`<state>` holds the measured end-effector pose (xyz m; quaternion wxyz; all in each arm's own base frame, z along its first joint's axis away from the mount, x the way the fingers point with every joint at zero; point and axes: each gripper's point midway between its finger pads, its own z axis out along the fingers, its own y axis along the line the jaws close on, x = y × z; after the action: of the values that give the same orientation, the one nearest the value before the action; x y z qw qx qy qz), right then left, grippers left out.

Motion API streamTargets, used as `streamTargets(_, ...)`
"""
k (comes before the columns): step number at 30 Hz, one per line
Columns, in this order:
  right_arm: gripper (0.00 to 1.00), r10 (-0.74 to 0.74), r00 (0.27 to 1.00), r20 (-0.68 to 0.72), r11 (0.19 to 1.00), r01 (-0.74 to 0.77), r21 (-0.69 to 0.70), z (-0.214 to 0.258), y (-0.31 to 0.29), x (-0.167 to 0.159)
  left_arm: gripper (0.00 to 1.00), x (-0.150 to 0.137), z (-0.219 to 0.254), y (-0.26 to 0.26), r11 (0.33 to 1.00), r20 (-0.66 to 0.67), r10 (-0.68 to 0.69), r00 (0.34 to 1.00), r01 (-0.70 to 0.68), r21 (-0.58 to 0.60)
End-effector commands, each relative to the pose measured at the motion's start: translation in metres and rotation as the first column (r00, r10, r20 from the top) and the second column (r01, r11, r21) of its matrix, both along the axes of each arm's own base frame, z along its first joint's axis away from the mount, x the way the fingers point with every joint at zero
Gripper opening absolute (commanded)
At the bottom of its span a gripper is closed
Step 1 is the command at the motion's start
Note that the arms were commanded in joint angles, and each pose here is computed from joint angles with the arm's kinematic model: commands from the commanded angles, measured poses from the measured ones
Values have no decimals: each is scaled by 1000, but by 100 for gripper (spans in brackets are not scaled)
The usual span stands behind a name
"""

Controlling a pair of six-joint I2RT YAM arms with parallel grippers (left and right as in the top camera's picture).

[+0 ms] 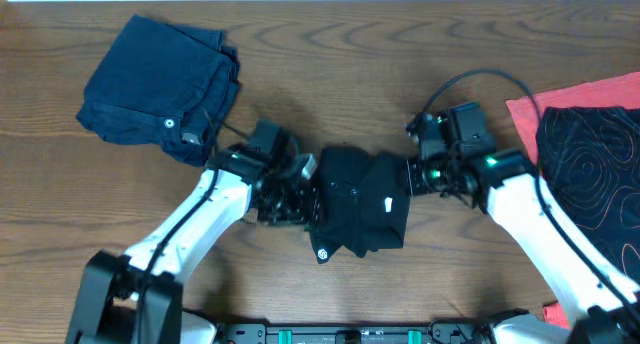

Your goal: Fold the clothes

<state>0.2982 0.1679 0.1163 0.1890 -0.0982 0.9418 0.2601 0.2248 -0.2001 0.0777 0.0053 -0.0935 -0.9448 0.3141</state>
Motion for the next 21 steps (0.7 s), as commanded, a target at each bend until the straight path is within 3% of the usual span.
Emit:
streamTargets(1,3,-9,1000,4,995,9,101,10,15,8,54,26,38,-13,995,170,-13,985,29,-93)
streamTargets(4,4,-39,999,8,991,37,129,3,22,23,38,45,45,-21,993,277,-7,961,38,-109)
streamTargets(7,4,-36,999,-22,990,38,139,-19,36,33,22,52,25,-22,999,276,1,961,9,-35)
streamTargets(13,1,-130,950,-282,984,159,82,-83,38,18,20,60,-37,-24,996,224,-27,974,6,92)
streamTargets(17,1,-271,851,-451,956,292,-23,-121,24,3,20,81,-77,-13,981,248,-6,969,-42,189)
streamTargets(21,1,-361,776,-517,924,374,-82,-132,7,-2,20,79,-93,-3,975,199,7,980,-51,215)
